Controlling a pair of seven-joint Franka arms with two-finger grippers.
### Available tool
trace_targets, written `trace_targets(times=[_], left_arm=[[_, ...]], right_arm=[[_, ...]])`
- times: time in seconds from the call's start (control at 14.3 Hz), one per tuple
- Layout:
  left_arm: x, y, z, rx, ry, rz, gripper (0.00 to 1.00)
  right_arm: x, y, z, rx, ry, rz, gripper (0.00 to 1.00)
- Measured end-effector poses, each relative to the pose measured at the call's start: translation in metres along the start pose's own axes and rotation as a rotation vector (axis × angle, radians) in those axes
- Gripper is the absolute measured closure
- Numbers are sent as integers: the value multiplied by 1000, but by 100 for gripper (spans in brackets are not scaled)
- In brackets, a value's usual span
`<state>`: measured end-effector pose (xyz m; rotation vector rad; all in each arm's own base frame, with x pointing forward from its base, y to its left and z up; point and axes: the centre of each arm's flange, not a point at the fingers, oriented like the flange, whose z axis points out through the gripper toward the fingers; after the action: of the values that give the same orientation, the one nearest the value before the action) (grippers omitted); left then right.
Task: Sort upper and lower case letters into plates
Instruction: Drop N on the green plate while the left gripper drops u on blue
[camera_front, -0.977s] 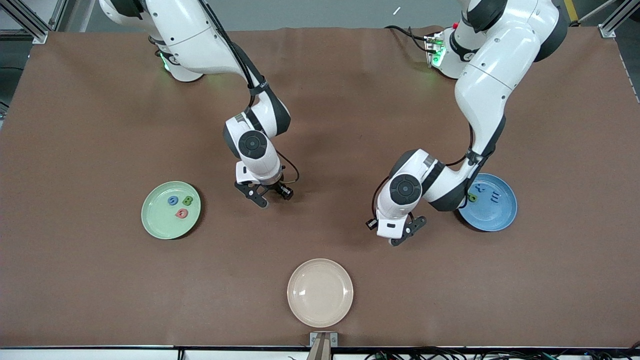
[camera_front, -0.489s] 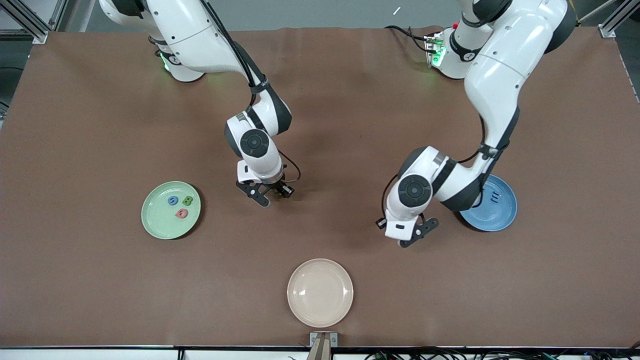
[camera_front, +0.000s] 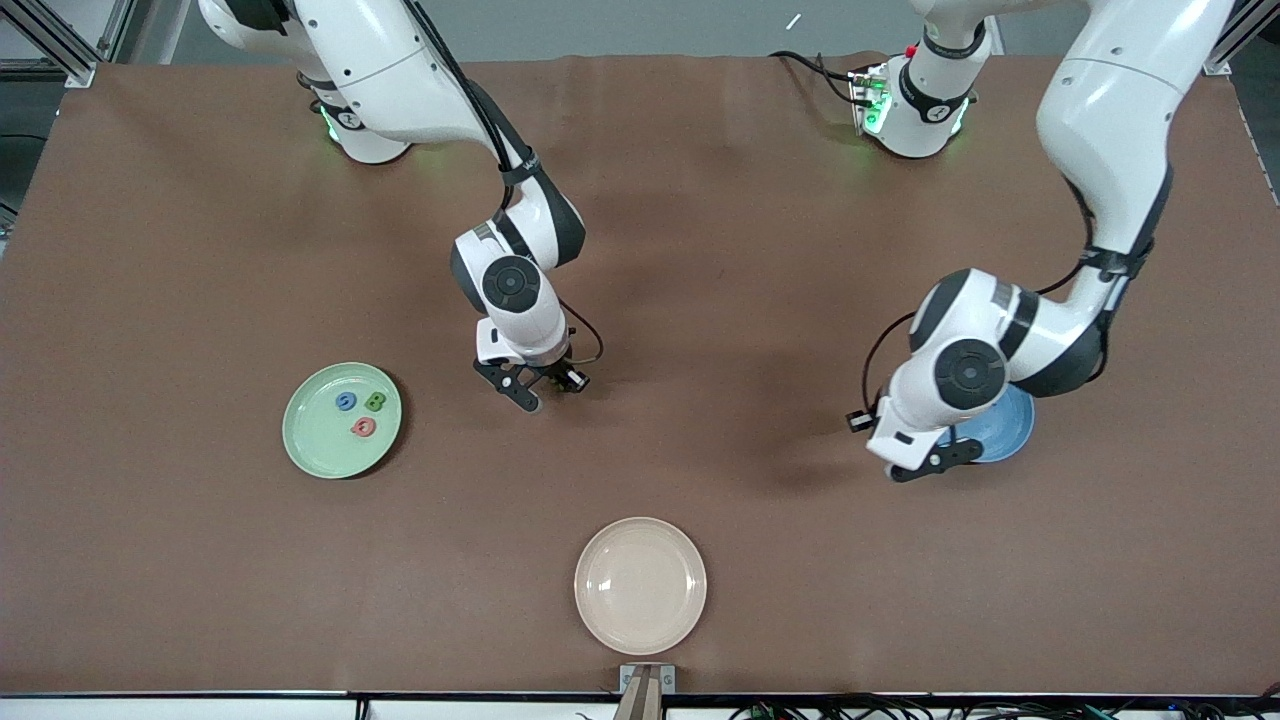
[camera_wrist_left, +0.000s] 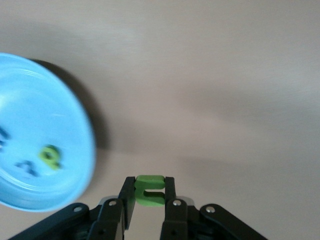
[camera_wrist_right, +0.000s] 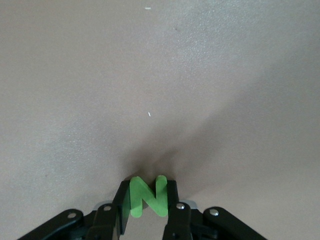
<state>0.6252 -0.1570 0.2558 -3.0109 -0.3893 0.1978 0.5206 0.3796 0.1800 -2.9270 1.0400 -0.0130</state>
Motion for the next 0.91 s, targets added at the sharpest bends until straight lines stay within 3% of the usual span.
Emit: trace_targets(times=[0.28, 0.7, 0.91], left_arm=[[15, -68, 17, -1, -20, 72, 73], [27, -100, 44, 26, 45, 137, 73], [32, -111, 57, 26, 49, 173, 73]], right_arm=[[26, 11, -5, -60, -9, 8, 67], [168, 77, -95, -72, -60, -61, 67], [220, 118, -119, -53, -66, -109, 67]])
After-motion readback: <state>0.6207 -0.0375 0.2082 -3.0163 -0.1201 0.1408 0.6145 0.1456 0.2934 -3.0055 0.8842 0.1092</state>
